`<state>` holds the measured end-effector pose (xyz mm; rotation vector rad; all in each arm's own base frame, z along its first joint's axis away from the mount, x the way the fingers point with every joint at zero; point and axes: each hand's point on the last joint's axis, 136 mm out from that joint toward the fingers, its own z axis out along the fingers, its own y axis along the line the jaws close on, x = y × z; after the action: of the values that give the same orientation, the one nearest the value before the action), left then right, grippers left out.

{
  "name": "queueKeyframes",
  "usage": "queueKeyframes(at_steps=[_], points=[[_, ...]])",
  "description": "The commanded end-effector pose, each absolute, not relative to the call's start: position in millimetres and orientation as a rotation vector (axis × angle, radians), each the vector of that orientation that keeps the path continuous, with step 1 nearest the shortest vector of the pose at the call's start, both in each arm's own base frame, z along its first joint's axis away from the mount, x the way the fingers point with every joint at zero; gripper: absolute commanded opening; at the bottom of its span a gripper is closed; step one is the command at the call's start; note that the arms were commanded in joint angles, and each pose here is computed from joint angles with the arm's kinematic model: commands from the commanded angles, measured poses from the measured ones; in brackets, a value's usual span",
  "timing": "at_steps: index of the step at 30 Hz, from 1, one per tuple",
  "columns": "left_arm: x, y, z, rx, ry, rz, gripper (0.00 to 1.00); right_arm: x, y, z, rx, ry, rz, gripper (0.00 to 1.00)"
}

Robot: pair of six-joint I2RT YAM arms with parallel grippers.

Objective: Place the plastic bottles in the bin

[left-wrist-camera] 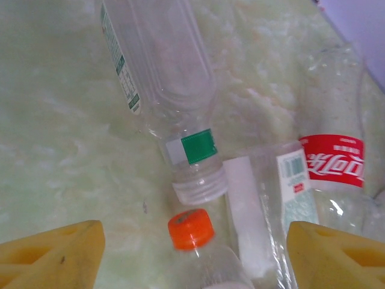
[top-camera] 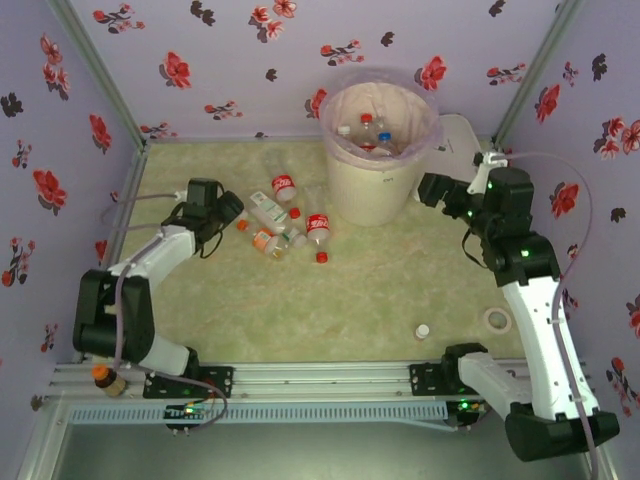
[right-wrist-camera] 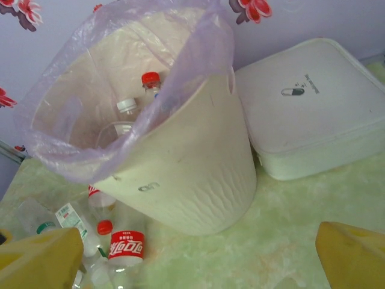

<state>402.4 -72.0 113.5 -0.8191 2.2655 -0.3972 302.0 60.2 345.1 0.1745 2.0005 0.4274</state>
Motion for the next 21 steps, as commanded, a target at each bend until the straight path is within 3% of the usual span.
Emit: queueKeyframes(at_steps=[1,9,15,21], points=[[427.4,-81.7,116.6,-0.847,2.207,-0.505,0.77,294.8,54.6,341.2,0.211,1.996,0.425,1.00],[448.0,-86.5,72.9,-0.852,2.278,-0.499,0.78,285.8,54.0,308.9,0.194,2.094,0.397,0.99],[450.4,-72.4,47.2,-0.924,2.276,-0.480,0.62,277.6,51.0,284.0,0.198,2.145,0.370,1.00],[450.1,-66.2,34.8,-0.960,2.247,-0.490,0.39,271.4,49.4,268.1,0.197,2.193,0.354,1.00]])
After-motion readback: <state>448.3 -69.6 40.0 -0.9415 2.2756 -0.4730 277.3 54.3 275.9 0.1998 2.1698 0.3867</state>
